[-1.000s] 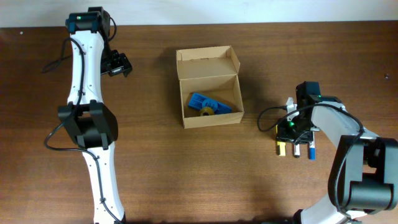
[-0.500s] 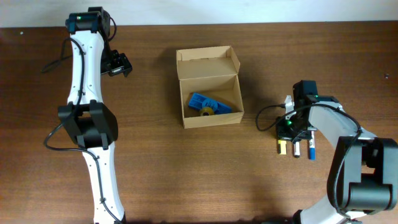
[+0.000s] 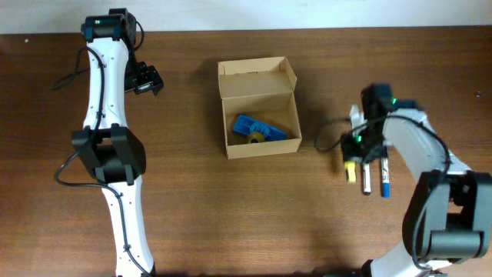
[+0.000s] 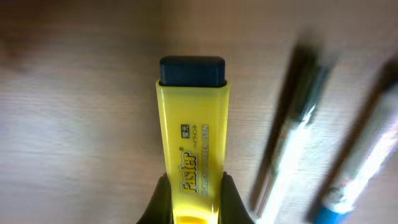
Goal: Pack container
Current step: 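Grasp the yellow highlighter with the right gripper and lift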
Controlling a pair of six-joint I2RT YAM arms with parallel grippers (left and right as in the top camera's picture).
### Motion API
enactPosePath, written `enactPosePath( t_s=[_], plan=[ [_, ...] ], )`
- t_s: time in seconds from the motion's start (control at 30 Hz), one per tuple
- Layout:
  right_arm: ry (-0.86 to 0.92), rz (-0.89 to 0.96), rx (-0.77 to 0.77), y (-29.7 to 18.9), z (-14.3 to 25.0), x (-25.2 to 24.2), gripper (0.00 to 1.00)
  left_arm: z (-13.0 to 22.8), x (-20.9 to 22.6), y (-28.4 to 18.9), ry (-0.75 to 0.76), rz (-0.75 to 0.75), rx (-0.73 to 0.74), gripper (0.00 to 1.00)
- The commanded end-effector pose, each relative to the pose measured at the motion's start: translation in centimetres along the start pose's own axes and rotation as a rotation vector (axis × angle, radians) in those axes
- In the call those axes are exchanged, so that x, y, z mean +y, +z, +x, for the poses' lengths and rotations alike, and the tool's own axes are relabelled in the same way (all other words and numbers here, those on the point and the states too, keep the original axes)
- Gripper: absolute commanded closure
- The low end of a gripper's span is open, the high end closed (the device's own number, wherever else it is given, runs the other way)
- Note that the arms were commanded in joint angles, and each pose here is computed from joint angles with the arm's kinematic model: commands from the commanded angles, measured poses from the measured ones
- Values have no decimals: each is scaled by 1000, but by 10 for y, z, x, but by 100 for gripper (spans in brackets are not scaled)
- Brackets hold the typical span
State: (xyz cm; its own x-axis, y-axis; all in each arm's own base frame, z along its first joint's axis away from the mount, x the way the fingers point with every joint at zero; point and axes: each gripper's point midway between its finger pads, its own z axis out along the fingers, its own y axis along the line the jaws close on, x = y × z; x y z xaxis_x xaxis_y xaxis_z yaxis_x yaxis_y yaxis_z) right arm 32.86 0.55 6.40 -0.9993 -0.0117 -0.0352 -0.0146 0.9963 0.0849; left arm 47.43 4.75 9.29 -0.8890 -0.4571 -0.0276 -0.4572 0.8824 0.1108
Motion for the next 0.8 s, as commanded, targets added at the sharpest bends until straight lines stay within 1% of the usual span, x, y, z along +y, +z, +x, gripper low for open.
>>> enactPosePath(
  t_s=[0.0, 0.03, 0.1, 0.13, 0.23, 0.27, 0.43, 0.57, 0.67, 0.77],
  plan=[
    [-160, 6, -204, -69, -45, 21, 96, -1, 3, -10, 10, 2, -24, 0],
    [-201, 10, -230, -82, -51, 26, 96, -1, 3, -10, 10, 2, -24, 0],
    [-350, 20, -299, -111, -65, 44, 96, -1, 3, -10, 10, 2, -24, 0],
    [-457, 32, -328, -125, -70, 56, 96, -1, 3, -10, 10, 2, -24, 0],
    [-704, 56, -382, -147, -74, 88, 96, -1, 3, -10, 10, 2, -24, 0],
    [-814, 63, -401, -152, -74, 104, 96, -1, 3, -10, 10, 2, -24, 0],
    [-1168, 65, -401, -144, -60, 161, 96, -1, 3, -10, 10, 2, -24, 0],
    [-1378, 56, -365, -127, -48, 195, 96, -1, 3, -10, 10, 2, -24, 0],
    [-1470, 46, -333, -111, -43, 212, 96, -1, 3, -10, 10, 2, -24, 0],
    [-1508, 32, -291, -92, -43, 219, 96, -1, 3, -10, 10, 2, -24, 0]
  ],
)
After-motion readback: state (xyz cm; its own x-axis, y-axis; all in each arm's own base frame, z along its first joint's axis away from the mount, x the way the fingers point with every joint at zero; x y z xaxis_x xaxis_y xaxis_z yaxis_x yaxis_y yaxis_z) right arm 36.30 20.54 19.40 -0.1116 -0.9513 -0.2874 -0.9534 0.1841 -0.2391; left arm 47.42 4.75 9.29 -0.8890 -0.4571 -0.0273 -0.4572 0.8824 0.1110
